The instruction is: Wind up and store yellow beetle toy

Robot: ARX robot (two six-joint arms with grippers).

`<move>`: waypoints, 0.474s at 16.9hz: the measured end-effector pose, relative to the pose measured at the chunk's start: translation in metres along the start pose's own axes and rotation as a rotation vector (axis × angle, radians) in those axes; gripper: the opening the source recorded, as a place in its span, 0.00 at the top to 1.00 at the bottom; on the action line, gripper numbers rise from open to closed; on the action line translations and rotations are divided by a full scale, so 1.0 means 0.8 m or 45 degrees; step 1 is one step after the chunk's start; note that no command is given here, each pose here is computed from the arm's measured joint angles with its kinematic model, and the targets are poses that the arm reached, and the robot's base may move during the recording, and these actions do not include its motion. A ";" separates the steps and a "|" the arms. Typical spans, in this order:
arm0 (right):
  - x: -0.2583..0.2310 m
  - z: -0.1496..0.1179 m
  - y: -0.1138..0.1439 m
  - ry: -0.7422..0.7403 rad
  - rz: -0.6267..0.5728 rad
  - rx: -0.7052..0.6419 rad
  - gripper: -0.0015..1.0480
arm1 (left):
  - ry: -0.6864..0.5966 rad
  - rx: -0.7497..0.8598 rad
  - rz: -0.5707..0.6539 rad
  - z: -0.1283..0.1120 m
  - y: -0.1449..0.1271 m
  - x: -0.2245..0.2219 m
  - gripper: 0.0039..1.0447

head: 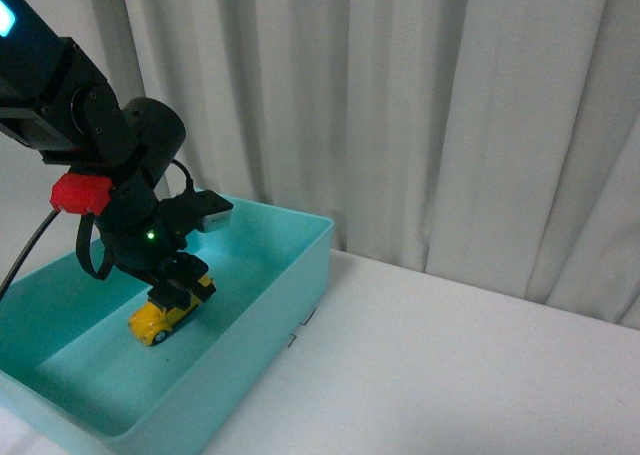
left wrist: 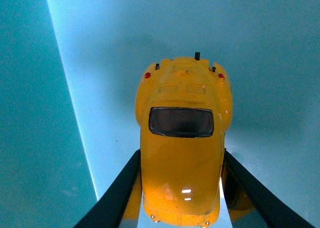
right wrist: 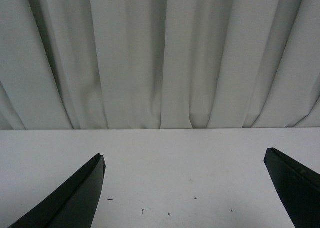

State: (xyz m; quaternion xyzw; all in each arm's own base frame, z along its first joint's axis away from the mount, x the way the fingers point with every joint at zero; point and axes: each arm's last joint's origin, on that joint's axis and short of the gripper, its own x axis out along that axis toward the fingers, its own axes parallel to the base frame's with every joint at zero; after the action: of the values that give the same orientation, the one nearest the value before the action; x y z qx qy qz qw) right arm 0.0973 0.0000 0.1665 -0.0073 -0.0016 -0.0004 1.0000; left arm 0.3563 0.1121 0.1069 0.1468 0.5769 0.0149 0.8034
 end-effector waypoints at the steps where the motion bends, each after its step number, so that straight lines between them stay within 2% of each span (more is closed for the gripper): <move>1: 0.000 0.000 0.000 0.000 0.000 0.000 0.06 | 0.006 0.002 -0.014 -0.001 -0.001 0.000 0.49; 5: 0.000 0.000 0.000 0.000 0.000 0.000 0.06 | -0.001 0.008 -0.053 0.000 -0.005 -0.002 0.06; 8: 0.000 0.000 0.000 0.000 0.000 0.000 0.06 | -0.185 -0.035 -0.080 0.014 0.004 -0.049 0.06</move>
State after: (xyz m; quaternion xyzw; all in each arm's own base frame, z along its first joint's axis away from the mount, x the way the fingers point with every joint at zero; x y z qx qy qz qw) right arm 0.0973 0.0000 0.1665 -0.0073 -0.0016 -0.0004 1.0000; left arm 0.3541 0.1050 0.1468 0.1181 0.5213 -0.0132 0.8450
